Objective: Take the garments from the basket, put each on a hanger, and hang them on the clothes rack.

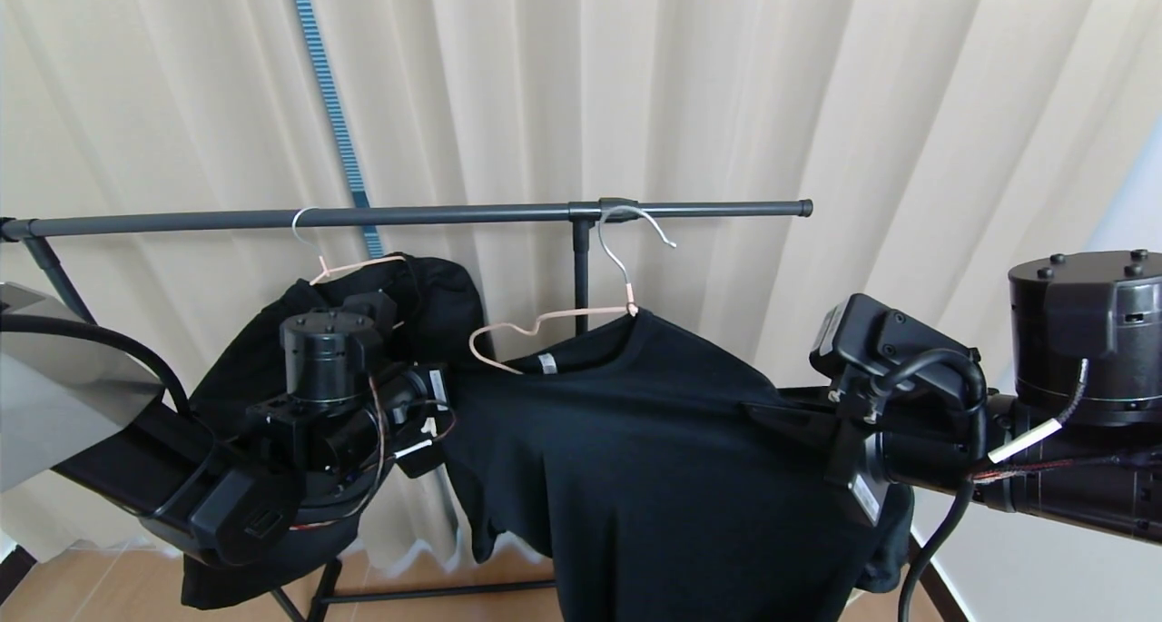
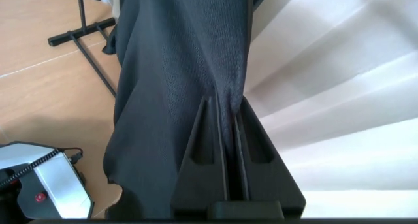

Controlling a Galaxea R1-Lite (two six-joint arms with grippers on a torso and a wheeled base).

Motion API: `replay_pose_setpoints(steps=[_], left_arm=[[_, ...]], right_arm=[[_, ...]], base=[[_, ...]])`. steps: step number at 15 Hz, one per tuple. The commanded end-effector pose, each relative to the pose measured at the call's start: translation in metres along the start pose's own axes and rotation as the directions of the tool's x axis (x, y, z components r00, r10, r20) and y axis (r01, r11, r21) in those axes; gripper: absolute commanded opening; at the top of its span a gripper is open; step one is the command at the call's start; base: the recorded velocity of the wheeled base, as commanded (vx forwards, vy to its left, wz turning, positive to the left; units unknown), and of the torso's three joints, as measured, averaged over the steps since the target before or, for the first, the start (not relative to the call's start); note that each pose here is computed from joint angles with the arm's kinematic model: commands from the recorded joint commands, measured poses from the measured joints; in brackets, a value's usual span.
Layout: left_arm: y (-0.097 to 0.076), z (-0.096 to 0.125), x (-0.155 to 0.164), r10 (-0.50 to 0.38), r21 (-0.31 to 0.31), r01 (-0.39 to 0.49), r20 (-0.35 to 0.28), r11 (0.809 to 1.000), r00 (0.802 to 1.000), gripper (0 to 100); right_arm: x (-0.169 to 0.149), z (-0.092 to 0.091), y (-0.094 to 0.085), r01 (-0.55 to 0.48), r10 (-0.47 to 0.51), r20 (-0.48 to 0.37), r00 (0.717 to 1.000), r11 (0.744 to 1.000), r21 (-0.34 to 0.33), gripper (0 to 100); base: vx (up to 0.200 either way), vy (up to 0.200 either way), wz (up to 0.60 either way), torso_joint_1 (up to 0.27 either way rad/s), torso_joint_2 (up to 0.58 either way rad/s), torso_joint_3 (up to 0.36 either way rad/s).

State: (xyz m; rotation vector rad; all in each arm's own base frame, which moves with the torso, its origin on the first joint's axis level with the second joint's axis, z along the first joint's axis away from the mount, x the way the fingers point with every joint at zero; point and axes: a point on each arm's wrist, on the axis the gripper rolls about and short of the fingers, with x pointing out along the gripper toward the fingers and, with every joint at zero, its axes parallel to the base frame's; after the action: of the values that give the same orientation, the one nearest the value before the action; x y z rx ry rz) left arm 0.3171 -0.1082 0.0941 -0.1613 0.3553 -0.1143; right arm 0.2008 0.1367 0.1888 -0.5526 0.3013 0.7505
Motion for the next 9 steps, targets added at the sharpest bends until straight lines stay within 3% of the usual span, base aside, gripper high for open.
replay_pose_setpoints(steps=[1, 7, 9], left_arm=[[0.001, 0.004, 0.0, 0.005, -0.005, -0.005, 0.013, 1.0, 1.0, 0], [0.001, 0.018, -0.011, -0.003, -0.015, 0.004, 0.063, 1.0, 0.998, 0], [0.008, 0.021, -0.009, 0.016, -0.023, -0.015, 0.07, 1.0, 0.997, 0]], right_arm=[[0.0, 0.0, 0.001, -0.006, 0.006, -0.001, 1.0, 1.0, -0.003, 0], [0.002, -0.003, 0.011, -0.042, 0.042, -0.016, 0.999, 0.999, -0.021, 0], [0.0, -0.001, 0.012, -0.044, 0.044, -0.005, 0.999, 0.999, -0.025, 0]], base=[[0.0, 0.0, 0.0, 0.0, 0.0, 0.0], [0.0, 0.0, 0.0, 0.0, 0.0, 0.0], [0.0, 0.0, 0.0, 0.0, 0.0, 0.0]])
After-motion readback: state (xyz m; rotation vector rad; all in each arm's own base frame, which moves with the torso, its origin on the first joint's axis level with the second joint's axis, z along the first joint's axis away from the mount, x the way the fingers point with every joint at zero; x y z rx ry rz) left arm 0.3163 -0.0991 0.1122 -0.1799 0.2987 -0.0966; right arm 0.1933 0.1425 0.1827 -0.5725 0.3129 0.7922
